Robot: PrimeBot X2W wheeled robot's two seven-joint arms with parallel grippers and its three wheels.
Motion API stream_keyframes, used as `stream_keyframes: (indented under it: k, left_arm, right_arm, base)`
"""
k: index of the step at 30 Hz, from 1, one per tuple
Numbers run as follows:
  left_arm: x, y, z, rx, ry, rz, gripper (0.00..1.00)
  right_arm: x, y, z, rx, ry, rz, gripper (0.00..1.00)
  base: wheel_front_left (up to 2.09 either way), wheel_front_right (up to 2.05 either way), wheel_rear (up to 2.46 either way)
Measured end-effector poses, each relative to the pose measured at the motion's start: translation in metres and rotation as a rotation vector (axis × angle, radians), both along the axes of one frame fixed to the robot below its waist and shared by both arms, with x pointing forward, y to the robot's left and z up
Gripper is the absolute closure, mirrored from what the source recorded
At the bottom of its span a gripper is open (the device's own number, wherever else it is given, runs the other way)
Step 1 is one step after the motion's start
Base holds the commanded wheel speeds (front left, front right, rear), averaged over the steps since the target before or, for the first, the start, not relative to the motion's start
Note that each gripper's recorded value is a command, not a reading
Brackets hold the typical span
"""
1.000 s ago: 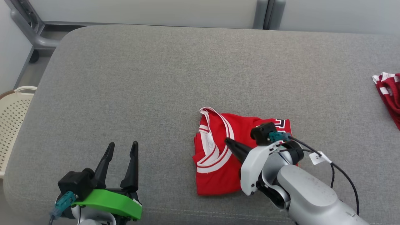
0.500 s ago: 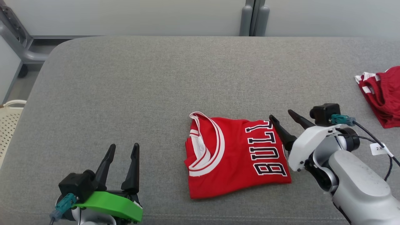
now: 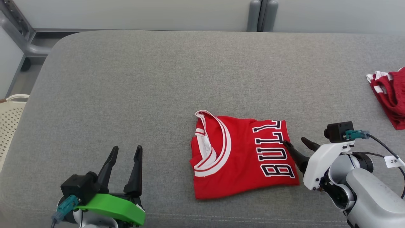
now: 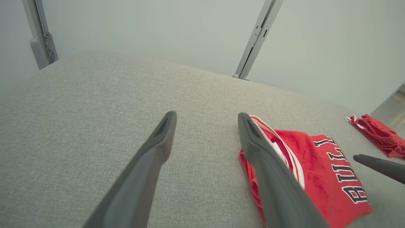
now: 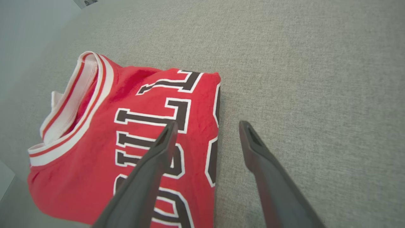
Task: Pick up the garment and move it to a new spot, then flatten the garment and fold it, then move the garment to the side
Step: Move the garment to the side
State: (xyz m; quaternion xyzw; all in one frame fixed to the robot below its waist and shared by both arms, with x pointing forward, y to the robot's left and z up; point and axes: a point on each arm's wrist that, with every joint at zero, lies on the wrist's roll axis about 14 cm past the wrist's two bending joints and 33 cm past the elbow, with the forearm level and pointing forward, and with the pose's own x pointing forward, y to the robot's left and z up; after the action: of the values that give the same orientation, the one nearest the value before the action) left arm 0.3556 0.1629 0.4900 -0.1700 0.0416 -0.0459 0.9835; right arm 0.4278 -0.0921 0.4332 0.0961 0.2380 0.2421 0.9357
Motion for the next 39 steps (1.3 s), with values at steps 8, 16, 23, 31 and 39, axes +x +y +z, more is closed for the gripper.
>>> stream_keyframes:
  k: [8,16,23,31,39]
  left_arm:
    - [-0.001,0.012,-0.003,0.008,0.014,0.034,0.00]
    - [-0.007,0.027,-0.005,0.014,0.021,0.086,0.00]
    - [-0.008,0.033,-0.003,0.015,0.014,0.106,0.00]
    - [-0.003,0.024,-0.002,0.006,0.003,0.081,0.00]
    - [0.007,-0.008,-0.001,-0.006,-0.006,-0.019,0.00]
  right_arm:
    - [0.007,0.009,-0.020,-0.005,0.097,0.020,0.00]
    - [0.004,0.032,-0.046,0.015,0.278,0.062,0.00]
    - [0.003,0.039,-0.046,0.014,0.277,0.091,1.00]
    - [0.008,0.033,-0.034,0.009,0.205,0.085,1.00]
    - [0.026,-0.010,-0.001,-0.036,0.087,0.020,1.00]
  base:
    - [0.00,0.00,0.00]
    - [0.00,0.00,0.00]
    - [0.00,0.00,0.00]
    - [0.00,0.00,0.00]
    - [0.00,0.00,0.00]
